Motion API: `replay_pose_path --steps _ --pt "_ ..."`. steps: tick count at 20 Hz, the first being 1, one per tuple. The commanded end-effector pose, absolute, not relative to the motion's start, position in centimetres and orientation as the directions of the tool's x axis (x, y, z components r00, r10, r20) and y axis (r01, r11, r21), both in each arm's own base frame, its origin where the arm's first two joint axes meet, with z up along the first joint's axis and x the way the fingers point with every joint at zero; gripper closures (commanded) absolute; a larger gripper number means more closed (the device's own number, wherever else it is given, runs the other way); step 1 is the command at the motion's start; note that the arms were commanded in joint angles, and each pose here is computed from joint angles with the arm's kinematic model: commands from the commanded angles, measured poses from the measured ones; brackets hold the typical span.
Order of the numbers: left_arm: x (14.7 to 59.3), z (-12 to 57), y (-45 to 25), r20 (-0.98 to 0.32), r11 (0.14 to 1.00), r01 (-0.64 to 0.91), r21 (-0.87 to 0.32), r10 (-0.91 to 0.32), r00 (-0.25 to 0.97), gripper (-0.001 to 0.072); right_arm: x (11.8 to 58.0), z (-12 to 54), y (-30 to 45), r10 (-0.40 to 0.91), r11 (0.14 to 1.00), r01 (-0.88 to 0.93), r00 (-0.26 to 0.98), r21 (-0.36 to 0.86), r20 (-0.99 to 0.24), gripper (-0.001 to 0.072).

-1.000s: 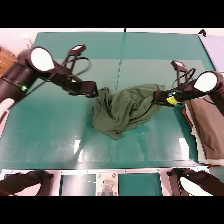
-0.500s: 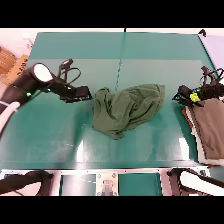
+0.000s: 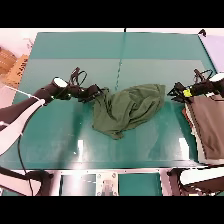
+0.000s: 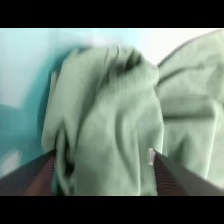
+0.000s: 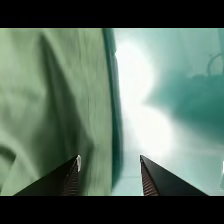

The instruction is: Fold the shirts.

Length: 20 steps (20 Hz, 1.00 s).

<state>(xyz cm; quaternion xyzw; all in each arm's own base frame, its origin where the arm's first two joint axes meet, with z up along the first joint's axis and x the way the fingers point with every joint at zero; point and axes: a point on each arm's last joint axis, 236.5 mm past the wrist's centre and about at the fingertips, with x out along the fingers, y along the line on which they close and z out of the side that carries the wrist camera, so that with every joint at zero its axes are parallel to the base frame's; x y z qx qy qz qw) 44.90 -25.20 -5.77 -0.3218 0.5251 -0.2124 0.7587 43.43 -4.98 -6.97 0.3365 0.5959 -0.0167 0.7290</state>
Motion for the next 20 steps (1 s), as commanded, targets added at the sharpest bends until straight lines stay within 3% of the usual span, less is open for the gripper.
replay_pose_path --steps 1,2,3,6,7,8,9,10,12,14,17,20 --pt "46.5 -6.5 -25.4 -0.63 0.687 -0.002 -0.726 -0.664 0.403 0.0473 45.7 -9.1 -4.3 0.415 0.756 0.426 0.276 0.497 -0.867 0.026" --pt "46.5 -6.4 -25.4 -0.629 0.696 0.028 -0.718 -0.665 0.403 0.0643 46.4 -9.5 -3.8 0.431 0.746 0.427 0.277 0.512 -0.859 0.026" --pt "46.6 -6.4 -25.3 -0.629 0.698 0.035 -0.715 -0.664 0.404 0.068 47.1 -10.0 -3.3 0.448 0.735 0.426 0.28 0.528 -0.849 0.026" --pt "46.5 -6.3 -25.3 -0.628 0.696 0.035 -0.717 -0.667 0.4 0.0681 49.2 -10.8 -1.8 0.497 0.698 0.425 0.292 0.576 -0.818 0.0264" --pt "46.4 -6.2 -25.4 -0.627 0.693 0.038 -0.72 -0.672 0.394 0.0681 49.7 -11.0 -1.1 0.513 0.687 0.422 0.295 0.592 -0.806 0.0319" --pt "46.2 -5.9 -25.8 -0.624 0.689 0.057 -0.722 -0.685 0.377 0.0682 50.2 -10.9 -0.6 0.525 0.688 0.4 0.301 0.605 -0.796 0.0435" --pt "46.1 -5.1 -26.0 -0.619 0.684 0.086 -0.725 -0.7 0.356 0.0682 50.7 -10.4 -0.2 0.533 0.696 0.368 0.312 0.617 -0.787 0.0603" --pt "46.3 -3.9 -26.1 -0.607 0.671 0.111 -0.733 -0.719 0.339 0.0682 51.2 -9.6 -0.2 0.536 0.699 0.349 0.321 0.624 -0.78 0.0695" --pt "46.8 0.2 -25.4 -0.579 0.65 0.181 -0.738 -0.748 0.323 0.0683 51.9 -6.5 -0.4 0.552 0.712 0.295 0.328 0.638 -0.767 0.0697" --pt "47.3 5.3 -23.3 -0.605 0.698 0.255 -0.669 -0.711 0.358 0.0684 52.7 -1.2 -0.8 0.554 0.733 0.211 0.369 0.647 -0.747 0.0698" --pt "46.5 15.2 -18.9 -0.646 0.817 0.356 -0.454 -0.577 0.5 0.0683 53.2 10.8 -1.2 0.517 0.789 0.024 0.512 0.613 -0.686 0.0697" --pt "42.7 27.7 -16.1 -0.544 0.86 0.436 -0.266 -0.507 0.669 0.0683 49.7 25.3 -0.1 0.458 0.852 -0.165 0.694 0.496 -0.556 0.0697"
